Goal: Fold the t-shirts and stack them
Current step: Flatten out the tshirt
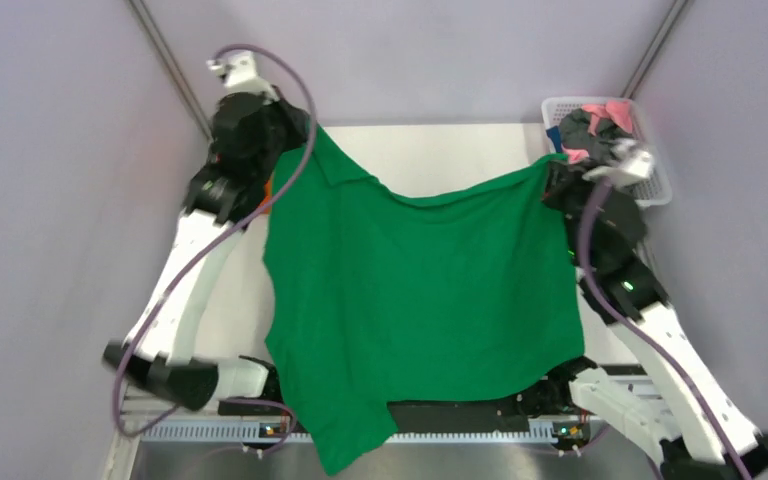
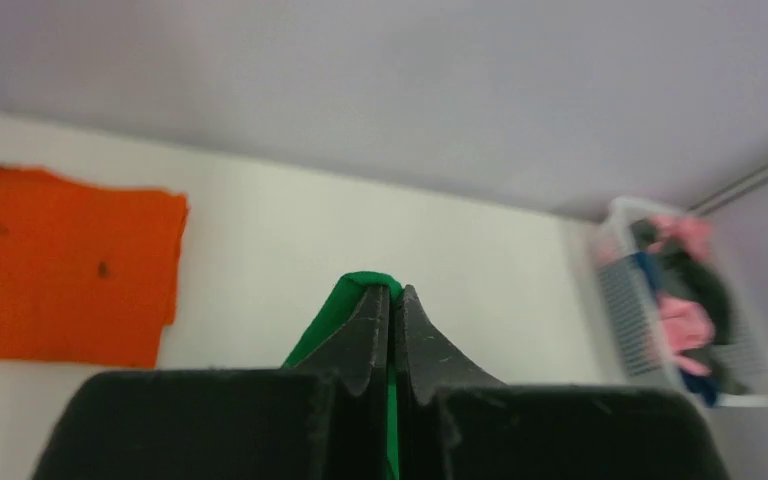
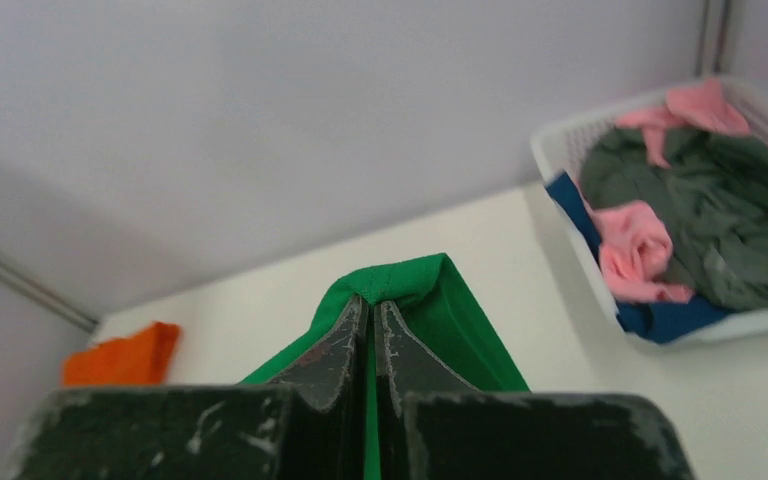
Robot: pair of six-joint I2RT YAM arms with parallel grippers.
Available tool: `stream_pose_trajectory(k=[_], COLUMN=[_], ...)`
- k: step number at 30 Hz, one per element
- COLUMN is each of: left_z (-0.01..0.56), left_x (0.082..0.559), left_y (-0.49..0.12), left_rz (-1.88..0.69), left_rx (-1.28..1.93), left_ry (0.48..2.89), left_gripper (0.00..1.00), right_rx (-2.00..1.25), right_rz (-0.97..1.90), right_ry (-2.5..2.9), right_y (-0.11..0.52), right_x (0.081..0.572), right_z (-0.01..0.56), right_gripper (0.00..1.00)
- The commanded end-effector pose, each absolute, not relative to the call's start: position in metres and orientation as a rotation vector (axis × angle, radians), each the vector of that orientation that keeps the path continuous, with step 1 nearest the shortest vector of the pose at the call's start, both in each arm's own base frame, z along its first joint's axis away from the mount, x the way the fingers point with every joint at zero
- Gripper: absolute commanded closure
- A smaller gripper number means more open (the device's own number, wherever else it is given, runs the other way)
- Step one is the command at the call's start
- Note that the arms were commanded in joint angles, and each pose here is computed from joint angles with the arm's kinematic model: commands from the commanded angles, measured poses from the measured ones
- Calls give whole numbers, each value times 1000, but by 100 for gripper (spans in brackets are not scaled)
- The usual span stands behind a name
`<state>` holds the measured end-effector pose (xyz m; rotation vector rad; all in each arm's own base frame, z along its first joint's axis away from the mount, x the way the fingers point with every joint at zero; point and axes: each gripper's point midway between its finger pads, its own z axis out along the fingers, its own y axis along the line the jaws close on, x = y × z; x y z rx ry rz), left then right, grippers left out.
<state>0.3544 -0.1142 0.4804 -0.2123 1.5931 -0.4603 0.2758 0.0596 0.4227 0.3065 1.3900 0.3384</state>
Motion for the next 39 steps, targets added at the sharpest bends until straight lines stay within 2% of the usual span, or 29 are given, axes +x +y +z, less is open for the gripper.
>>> stream_pose_trajectory(k=[1, 3, 5, 6, 8, 9, 10, 11, 12, 19, 27, 39], left_z=[368, 313, 260, 239, 207, 200, 195, 195, 199, 216, 171, 93], left_x=[453, 491, 525, 535, 552, 558, 563, 565, 565, 532, 493, 507], left_y=[-92, -92, -102, -106, -111, -112, -113, -113, -114, -124, -173, -199], left_rz=[-245, -237, -276, -277, -259, -251, -247, -250, -258, -362, -589, -608], left_rx=[-354, -387, -383, -385, -390, -394, -396, -390, -386, -373, -332, -459], left_ry=[1765, 1885, 2017, 2074, 2154, 2171, 2179, 2175, 2165, 2173, 2278, 2358], left_gripper=[100, 99, 92, 82, 54, 43, 33, 9, 2, 1, 1, 1], right_rx=[395, 411, 442, 451, 450, 447, 446, 438, 426, 369, 188, 195], right_rz=[26, 12, 13, 26, 59, 54, 37, 20, 10, 175, 621, 644], right_ry=[1583, 1657, 1729, 1759, 1837, 1884, 1896, 1903, 1913, 1944, 2036, 2205], right_y=[47, 51, 49, 47, 50, 51, 50, 49, 50, 71, 136, 150], right_x=[346, 372, 394, 404, 423, 431, 437, 441, 444, 423, 359, 344], right_z=[318, 274, 232, 215, 190, 176, 173, 173, 173, 180, 140, 79], right_gripper=[100, 100, 100, 100, 97, 75, 47, 8, 2, 1, 1, 2])
